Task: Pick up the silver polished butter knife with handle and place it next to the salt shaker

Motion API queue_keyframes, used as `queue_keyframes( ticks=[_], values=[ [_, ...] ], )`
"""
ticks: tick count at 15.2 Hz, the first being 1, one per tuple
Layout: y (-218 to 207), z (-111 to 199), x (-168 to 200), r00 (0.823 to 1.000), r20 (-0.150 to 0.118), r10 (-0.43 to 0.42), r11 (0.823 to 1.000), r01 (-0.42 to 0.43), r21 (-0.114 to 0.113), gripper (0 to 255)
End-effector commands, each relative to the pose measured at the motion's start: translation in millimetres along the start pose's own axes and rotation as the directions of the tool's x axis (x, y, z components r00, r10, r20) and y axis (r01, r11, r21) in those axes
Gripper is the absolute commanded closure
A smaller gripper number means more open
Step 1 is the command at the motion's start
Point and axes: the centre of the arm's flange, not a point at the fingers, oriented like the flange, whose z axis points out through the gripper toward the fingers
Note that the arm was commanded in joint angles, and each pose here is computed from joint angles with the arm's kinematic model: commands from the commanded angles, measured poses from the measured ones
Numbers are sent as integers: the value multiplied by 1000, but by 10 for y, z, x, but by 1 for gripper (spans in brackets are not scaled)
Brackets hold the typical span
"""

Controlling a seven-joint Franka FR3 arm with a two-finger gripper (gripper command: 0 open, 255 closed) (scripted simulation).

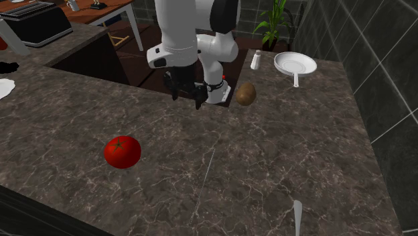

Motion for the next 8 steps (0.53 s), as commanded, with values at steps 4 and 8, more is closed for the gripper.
queue_keyframes(
  ticks=[4, 8],
  values=[
    [-391, 340, 426, 998, 20, -52, 999, 52, 4, 0],
    [-722, 625, 746, 995, 35, -93, 996, 92, 8, 0]
  ],
)
